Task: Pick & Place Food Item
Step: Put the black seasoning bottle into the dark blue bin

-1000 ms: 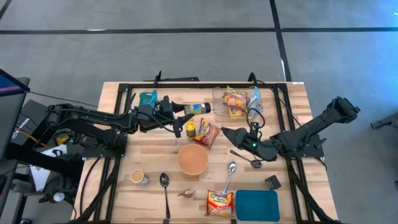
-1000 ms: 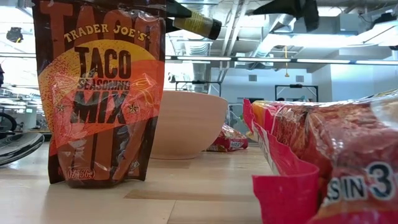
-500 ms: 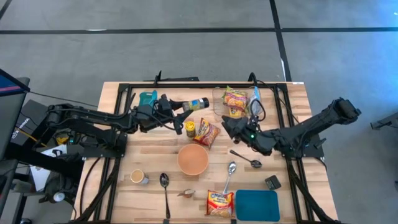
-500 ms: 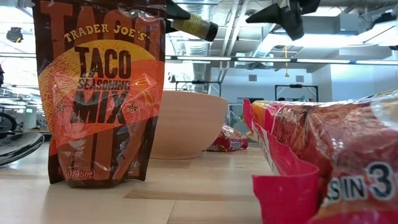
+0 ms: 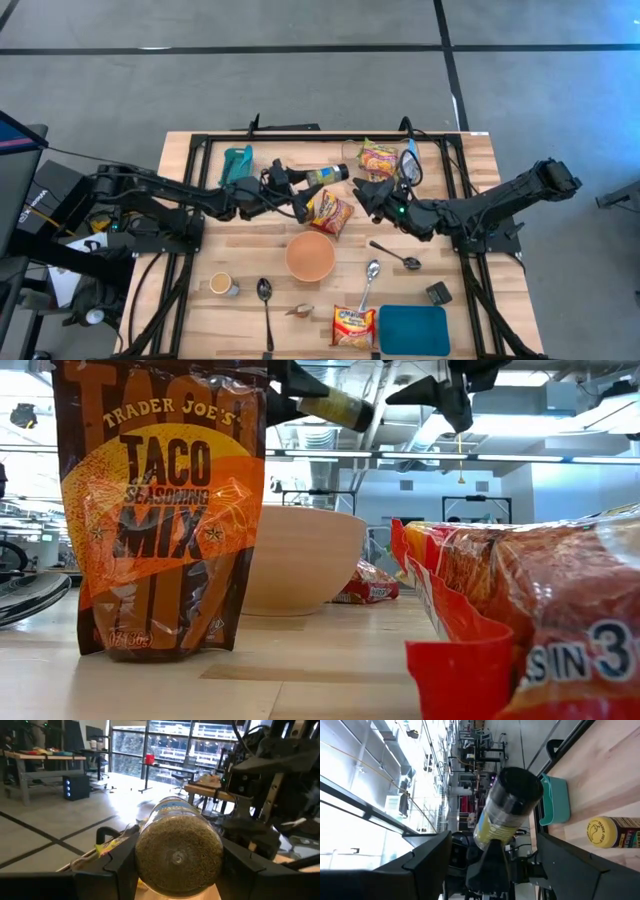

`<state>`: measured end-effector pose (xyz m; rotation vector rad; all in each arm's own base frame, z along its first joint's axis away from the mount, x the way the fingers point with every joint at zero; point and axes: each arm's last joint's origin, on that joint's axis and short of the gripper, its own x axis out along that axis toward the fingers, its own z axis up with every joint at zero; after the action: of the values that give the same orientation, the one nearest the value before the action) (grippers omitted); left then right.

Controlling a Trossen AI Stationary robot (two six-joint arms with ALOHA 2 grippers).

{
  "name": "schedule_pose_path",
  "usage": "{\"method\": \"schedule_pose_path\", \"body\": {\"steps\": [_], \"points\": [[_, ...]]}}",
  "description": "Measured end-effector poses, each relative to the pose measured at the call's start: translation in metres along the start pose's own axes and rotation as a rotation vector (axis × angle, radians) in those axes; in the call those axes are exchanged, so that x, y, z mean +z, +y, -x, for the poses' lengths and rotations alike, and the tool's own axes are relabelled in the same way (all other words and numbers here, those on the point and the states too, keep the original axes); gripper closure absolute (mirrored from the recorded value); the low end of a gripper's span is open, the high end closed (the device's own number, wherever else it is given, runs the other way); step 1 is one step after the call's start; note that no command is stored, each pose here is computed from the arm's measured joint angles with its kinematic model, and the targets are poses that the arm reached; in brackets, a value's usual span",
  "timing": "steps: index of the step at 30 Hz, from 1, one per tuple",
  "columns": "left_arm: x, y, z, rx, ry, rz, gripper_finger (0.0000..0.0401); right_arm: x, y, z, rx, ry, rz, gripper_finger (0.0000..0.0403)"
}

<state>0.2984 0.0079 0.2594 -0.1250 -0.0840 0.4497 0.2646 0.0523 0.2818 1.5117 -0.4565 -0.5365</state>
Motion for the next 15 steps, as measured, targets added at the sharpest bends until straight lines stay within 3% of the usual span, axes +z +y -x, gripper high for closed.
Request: {"method": "schedule_pose_path", "body": {"steps": [15], "points": [[0.005,-0.024,-0.022,-0.030,-0.036,0.027,0.0209,0.000,-0.001,0.000,-0.004,-0.001,0.001,0.0117]]}}
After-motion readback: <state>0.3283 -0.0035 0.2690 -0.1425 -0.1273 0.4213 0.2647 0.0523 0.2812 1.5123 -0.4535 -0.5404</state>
